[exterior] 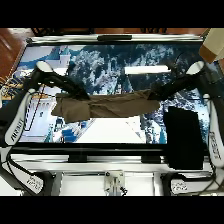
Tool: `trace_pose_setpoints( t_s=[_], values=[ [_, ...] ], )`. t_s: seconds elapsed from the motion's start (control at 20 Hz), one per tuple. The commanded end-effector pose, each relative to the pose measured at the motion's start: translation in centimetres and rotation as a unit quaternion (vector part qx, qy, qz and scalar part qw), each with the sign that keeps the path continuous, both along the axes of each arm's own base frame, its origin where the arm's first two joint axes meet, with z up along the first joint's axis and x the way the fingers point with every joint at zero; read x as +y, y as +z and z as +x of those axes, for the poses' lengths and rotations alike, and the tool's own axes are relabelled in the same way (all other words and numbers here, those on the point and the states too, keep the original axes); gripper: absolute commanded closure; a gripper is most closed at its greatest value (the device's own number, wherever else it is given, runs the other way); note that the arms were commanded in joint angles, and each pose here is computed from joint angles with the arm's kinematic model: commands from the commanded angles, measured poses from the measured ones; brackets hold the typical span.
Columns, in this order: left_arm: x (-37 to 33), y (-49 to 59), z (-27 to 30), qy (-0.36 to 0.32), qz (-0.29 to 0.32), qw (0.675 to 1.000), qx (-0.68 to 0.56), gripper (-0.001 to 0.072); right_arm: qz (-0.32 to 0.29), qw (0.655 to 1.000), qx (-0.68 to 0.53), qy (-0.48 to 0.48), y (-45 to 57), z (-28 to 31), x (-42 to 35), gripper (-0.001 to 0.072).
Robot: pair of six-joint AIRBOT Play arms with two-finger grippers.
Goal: Fold the shirts.
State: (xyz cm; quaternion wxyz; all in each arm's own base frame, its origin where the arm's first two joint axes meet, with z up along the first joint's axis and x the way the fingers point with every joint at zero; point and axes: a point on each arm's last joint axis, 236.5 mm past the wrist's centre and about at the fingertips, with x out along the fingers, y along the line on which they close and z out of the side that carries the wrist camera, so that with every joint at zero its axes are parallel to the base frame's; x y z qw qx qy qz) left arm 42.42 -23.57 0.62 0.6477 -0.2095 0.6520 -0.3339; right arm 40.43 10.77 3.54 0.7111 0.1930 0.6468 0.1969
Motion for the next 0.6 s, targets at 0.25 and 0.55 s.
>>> trace_pose_setpoints(
  t_s=[0.25,0.55],
  values=[
    [-21.2,-2.2,-5.8,0.004,-0.071,0.997,-0.025,0.0665,0.001,0.996,-0.092,-0.016,14.4,-8.2,0.5,0.0636],
    [-27.1,-2.5,-8.7,0.017,-0.129,0.991,0.003,0.0666,0.007,0.992,-0.121,-0.043,17.4,-10.4,0.6,0.0635]
  ],
)
